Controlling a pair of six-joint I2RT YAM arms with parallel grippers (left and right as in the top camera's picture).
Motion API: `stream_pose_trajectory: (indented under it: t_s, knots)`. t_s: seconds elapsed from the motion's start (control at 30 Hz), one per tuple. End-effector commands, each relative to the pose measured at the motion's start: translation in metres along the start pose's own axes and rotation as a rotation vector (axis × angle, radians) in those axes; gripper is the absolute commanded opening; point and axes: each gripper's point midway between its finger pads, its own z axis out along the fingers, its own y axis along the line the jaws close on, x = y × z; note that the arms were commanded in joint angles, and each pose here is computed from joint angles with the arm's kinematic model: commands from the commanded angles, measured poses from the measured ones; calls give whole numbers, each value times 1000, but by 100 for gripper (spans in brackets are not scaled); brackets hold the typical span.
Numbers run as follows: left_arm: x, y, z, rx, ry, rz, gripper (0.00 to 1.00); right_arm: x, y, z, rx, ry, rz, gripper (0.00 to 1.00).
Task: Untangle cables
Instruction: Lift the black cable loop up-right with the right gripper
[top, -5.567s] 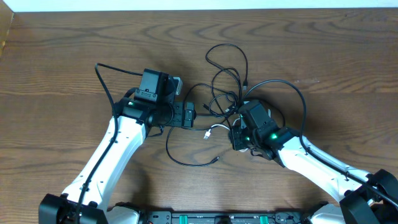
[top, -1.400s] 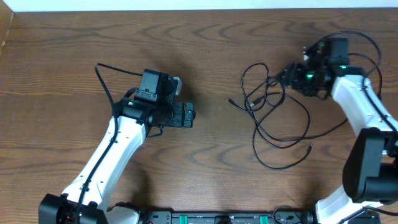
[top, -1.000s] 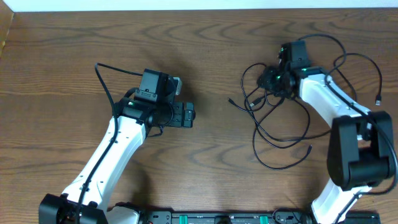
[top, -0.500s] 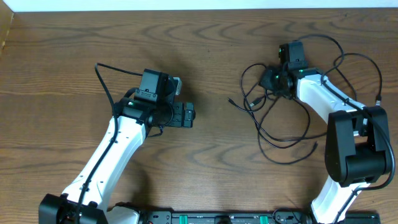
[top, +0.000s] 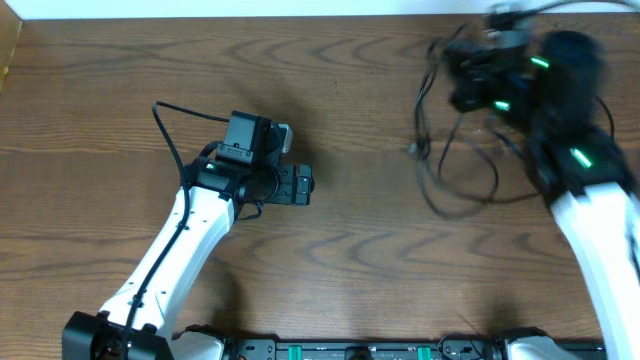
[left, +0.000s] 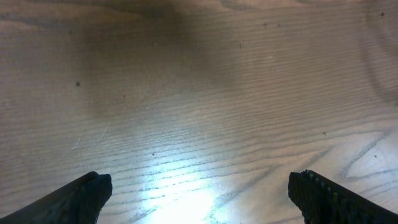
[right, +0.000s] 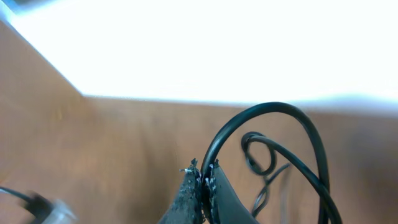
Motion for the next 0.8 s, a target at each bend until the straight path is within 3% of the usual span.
stream_pose_trajectory:
  t_s: [0.0, 0.1, 0.23, 0.3, 0.47, 0.57, 0.67, 0.77]
  knots:
    - [-2, 0, 0, -3, 0, -11, 98, -32, -8, -36, 101, -113, -154, 1]
    - [-2, 0, 0, -3, 0, -11, 98, -54, 5, -61, 68, -201, -181, 1]
    - [-2, 0, 0, -3, 0, -11, 98, -50, 46, -75, -160, -185, -140, 1]
    - [-2, 0, 0, -3, 0, -11, 98, -28, 54, -68, -231, -87, -102, 1]
    - [-2, 0, 0, -3, 0, -12, 98, 57, 29, -38, -153, 250, -13, 1]
    - [-2, 0, 0, -3, 1, -12, 98, 87, 32, -30, -180, 366, -5, 1]
    - [-2, 0, 0, -3, 1, -12, 98, 69, 57, -41, -302, 313, -79, 1]
    - [-2, 0, 0, -3, 0, -12, 98, 18, 78, -66, -344, 166, -197, 1]
